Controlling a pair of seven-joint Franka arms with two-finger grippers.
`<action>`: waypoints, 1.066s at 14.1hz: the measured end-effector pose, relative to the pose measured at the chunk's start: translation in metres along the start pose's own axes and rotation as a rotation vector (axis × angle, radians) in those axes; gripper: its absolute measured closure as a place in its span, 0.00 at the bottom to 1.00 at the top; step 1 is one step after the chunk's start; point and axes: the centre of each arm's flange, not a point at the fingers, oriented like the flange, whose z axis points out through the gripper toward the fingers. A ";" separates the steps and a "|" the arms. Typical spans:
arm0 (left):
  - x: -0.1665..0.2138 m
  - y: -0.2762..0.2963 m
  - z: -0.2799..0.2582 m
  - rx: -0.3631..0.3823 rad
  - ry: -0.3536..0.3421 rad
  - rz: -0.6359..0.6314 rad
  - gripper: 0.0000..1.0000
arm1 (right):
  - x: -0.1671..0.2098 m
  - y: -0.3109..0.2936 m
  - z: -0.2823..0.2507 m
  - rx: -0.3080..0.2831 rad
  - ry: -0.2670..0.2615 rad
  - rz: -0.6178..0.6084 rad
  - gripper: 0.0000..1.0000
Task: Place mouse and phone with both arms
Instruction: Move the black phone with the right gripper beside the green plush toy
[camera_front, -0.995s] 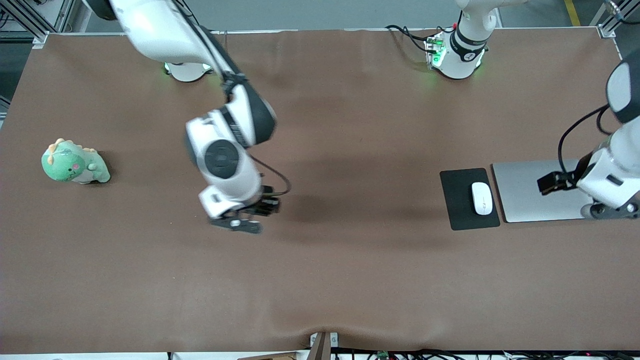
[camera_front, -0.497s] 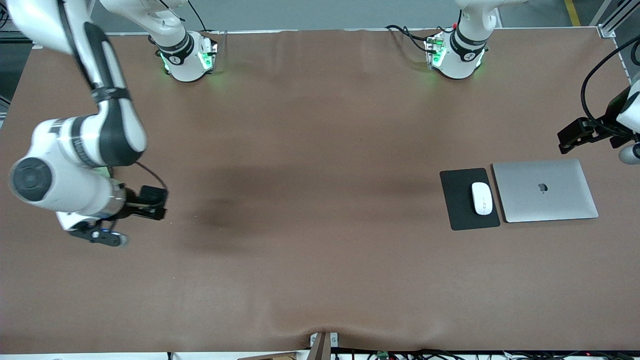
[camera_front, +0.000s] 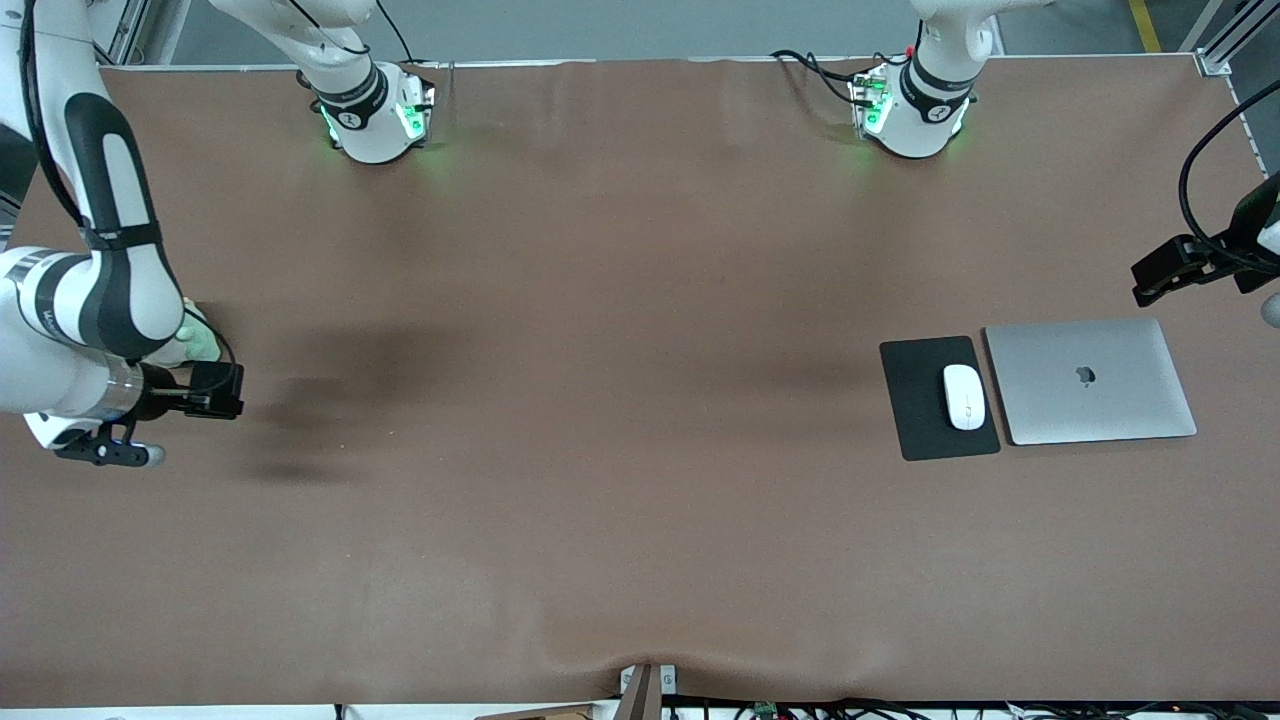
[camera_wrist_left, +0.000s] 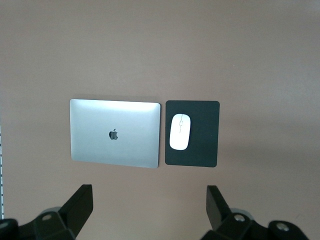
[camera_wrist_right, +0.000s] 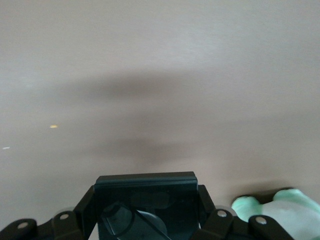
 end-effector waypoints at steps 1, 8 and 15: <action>0.000 0.001 0.000 0.000 0.000 0.001 0.00 | -0.004 0.005 0.011 -0.002 0.017 0.000 0.20; -0.001 0.006 0.000 -0.002 -0.001 0.011 0.00 | -0.040 -0.007 0.086 -0.018 0.112 -0.032 0.20; -0.001 0.009 0.000 -0.019 -0.004 0.014 0.00 | -0.062 -0.006 0.113 -0.030 0.157 -0.038 0.20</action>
